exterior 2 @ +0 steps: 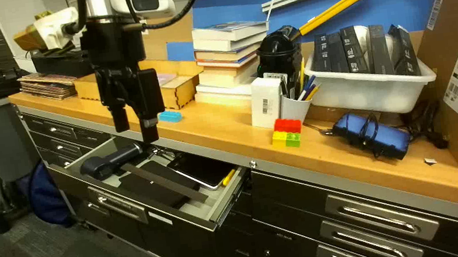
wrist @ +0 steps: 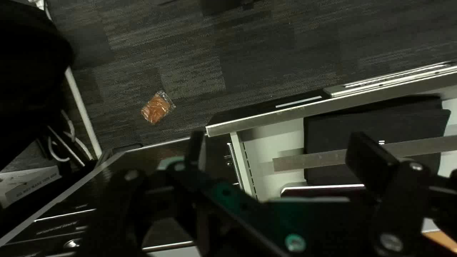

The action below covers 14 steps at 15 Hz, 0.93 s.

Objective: Put the blue block in the drawer, then close it

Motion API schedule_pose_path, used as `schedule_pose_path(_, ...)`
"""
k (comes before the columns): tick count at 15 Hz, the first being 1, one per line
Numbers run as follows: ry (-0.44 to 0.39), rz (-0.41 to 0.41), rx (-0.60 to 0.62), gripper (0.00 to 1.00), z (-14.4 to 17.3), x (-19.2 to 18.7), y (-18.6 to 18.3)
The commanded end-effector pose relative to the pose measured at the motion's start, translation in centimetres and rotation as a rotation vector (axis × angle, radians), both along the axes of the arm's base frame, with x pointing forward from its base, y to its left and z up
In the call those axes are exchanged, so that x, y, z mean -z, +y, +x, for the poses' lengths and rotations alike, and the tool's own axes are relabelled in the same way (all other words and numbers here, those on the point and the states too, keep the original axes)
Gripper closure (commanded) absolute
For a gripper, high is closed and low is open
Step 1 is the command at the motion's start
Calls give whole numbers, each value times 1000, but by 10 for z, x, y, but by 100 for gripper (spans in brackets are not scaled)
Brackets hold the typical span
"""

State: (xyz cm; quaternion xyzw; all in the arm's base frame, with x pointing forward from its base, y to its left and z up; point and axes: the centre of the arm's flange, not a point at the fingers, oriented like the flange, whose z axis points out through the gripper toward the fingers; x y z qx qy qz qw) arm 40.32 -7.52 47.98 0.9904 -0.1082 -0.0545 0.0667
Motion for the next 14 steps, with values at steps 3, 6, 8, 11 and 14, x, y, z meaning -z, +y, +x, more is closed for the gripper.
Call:
schedule_pose_path(3, -11, -2, 0, 0, 2, -5, 0)
schedule_pose_path(6, -12, -2, 0, 0, 2, -5, 0)
schedule_pose_path(8, -27, 15, -9, 0, 29, 6, 10)
schedule_pose_path(11, -65, 87, -84, 0, 79, 25, 40)
schedule_pose_path(14, -89, 161, -190, 0, 128, 46, 78)
